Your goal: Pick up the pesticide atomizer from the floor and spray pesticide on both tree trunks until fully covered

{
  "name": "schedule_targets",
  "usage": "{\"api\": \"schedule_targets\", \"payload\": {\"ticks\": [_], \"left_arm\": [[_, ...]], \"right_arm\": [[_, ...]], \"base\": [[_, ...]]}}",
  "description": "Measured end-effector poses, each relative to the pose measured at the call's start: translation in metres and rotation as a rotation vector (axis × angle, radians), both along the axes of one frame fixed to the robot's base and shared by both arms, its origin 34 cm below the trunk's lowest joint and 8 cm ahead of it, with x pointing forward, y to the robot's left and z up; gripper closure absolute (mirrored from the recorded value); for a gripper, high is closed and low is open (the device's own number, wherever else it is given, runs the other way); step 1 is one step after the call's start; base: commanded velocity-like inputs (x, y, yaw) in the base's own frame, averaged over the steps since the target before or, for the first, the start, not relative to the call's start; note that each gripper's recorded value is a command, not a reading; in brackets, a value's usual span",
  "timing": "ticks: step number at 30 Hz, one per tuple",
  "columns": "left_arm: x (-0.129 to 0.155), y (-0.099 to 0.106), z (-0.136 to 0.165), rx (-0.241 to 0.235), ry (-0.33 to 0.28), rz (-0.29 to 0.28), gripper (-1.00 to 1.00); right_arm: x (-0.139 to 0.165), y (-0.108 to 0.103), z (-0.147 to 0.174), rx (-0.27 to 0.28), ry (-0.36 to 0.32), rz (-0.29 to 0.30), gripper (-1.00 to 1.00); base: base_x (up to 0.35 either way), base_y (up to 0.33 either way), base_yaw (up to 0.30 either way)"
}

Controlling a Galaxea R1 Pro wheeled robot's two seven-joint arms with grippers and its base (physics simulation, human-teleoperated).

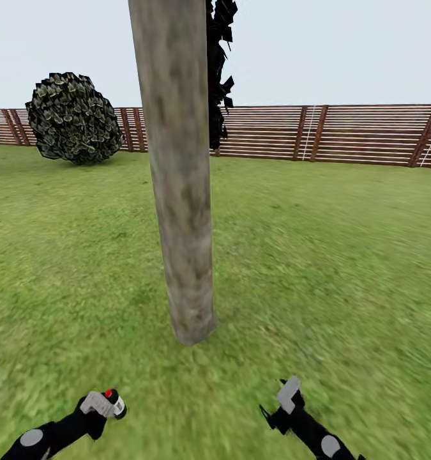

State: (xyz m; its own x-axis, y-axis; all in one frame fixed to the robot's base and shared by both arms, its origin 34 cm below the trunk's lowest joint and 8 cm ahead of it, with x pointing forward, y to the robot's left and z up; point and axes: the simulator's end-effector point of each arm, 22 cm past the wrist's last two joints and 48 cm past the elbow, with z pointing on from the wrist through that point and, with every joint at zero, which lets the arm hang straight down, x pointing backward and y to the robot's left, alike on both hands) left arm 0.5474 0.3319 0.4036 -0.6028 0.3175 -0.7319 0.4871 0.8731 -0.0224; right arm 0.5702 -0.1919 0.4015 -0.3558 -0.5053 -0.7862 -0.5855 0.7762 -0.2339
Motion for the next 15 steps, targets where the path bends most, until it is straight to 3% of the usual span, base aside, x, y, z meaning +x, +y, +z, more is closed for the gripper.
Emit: {"api": "schedule_targets", "payload": {"ticks": [2,4,5,6,9,15], "left_arm": [[0.005,-0.016,0.006,0.002,0.043,-0.13,1.0],[0.007,-0.023,0.01,0.013,0.068,-0.204,1.0],[0.009,-0.033,0.015,0.028,0.142,-0.312,1.0],[0.002,-0.037,0.014,0.054,0.215,-0.389,1.0],[-0.007,-0.04,0.009,0.085,0.257,-0.442,1.0],[0.0,-0.041,0.014,0.107,0.25,-0.457,1.0]], "right_arm": [[-0.001,0.026,0.001,0.029,0.063,0.113,-1.0],[-0.001,0.036,0.004,0.043,0.095,0.163,-1.0],[-0.001,0.059,0.017,0.084,0.138,0.275,-1.0],[0.003,0.074,0.034,0.106,0.145,0.351,-1.0],[0.003,0.084,0.041,0.119,0.146,0.386,-1.0],[0.002,0.091,0.048,0.13,0.145,0.422,-1.0]], "base": [[0.0,0.0,0.0],[0.0,0.0,0.0],[0.0,0.0,0.0],[0.0,0.0,0.0],[0.0,0.0,0.0],[0.0,0.0,0.0]]}}
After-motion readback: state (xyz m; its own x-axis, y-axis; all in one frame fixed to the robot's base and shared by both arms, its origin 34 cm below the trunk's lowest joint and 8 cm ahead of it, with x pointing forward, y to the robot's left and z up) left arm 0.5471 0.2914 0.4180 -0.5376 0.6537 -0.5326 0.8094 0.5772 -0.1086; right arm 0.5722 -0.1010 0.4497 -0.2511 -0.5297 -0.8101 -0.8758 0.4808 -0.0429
